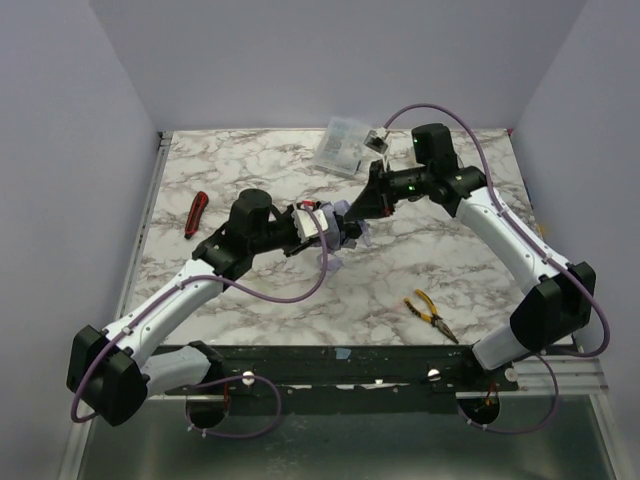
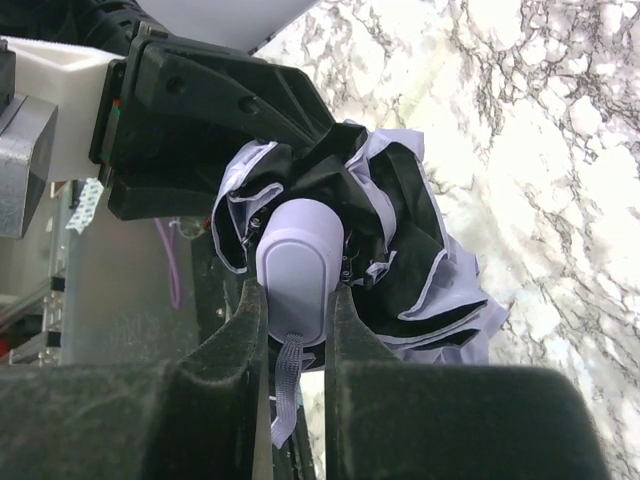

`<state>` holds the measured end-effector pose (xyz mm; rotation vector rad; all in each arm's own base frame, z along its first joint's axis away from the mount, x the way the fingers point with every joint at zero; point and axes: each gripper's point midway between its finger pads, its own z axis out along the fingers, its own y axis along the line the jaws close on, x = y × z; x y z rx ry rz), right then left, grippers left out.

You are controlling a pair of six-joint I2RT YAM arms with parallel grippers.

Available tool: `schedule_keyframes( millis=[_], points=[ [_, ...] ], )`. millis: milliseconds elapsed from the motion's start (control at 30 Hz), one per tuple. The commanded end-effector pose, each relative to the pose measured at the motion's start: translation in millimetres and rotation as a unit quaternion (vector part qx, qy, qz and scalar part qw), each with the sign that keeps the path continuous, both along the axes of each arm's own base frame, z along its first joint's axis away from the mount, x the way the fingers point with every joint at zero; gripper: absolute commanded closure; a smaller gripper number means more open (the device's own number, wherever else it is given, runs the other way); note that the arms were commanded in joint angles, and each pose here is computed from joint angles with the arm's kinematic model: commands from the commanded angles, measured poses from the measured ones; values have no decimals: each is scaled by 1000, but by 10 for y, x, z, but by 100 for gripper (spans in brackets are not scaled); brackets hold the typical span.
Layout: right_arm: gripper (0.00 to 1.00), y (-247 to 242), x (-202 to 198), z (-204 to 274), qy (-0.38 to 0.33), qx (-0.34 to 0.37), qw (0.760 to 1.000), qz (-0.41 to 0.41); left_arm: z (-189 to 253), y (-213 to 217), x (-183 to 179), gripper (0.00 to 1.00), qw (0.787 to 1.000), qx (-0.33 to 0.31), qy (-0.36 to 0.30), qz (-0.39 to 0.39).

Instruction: Open the umbrella

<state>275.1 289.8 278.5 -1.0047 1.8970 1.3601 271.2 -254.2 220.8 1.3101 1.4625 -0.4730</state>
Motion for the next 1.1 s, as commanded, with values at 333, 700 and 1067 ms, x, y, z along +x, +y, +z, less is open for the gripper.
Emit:
schedule_keyframes(
  millis=[333, 700, 1067],
  points=[
    [99, -312, 240, 90, -24, -27, 999, -15, -191, 360, 57, 100, 999, 18, -27, 1],
    [10, -218, 324, 98, 25, 18, 997, -66, 257, 149, 171, 100, 999, -53, -3, 4],
    [13, -121, 359, 427, 3, 83, 995, -55, 297, 80, 158, 100, 997, -70, 19, -4]
  ],
)
